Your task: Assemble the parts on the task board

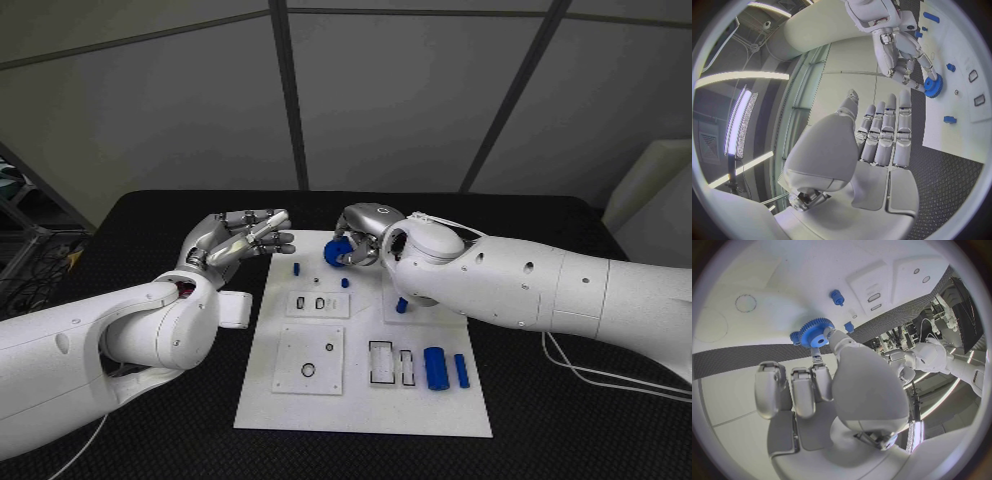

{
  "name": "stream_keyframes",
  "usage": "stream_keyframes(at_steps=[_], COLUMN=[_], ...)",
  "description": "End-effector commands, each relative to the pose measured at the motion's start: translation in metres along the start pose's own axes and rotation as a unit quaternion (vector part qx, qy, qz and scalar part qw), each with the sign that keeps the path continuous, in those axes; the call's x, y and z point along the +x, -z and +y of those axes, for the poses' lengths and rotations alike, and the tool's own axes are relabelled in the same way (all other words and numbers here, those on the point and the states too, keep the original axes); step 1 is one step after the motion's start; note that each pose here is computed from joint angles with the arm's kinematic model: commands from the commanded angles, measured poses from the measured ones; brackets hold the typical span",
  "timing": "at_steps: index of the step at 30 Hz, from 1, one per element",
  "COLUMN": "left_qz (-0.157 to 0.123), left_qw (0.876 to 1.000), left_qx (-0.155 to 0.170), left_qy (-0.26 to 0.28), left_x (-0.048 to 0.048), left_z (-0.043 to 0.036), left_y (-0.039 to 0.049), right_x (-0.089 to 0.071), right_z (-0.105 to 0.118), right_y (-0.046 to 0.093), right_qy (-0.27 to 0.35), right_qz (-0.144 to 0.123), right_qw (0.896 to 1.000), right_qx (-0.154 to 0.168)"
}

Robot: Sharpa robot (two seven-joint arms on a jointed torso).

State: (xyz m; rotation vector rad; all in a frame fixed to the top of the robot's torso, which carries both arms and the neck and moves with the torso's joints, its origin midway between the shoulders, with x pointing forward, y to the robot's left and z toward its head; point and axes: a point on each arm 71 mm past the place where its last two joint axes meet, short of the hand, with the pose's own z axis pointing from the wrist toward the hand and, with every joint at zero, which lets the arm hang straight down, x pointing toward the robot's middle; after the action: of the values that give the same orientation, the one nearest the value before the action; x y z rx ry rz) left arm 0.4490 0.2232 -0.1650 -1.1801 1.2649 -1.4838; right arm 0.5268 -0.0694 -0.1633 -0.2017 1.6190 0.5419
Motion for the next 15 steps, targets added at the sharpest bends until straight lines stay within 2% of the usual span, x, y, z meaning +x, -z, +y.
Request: stream_keyframes(at_steps=[1,15], left_qz=[0.006,0.006], left_qw=[1.000,1.000], left_qx=[0.002,0.002], left_qy=[0.002,0.002], left_x=[0.0019,0.0014], left_z=[-0.0012,-0.0012], left_y=[-0.0001,-0.0002], right_x=[0.0005,0.0031], right_z=[0.0004,-0.0013], right_y=[-0.0009,-0.0047], right_qy=[0.007,0.013], right_qz=[0.009,0.018], right_qw=[1.000,1.000], right_qx=[0.000,0.008])
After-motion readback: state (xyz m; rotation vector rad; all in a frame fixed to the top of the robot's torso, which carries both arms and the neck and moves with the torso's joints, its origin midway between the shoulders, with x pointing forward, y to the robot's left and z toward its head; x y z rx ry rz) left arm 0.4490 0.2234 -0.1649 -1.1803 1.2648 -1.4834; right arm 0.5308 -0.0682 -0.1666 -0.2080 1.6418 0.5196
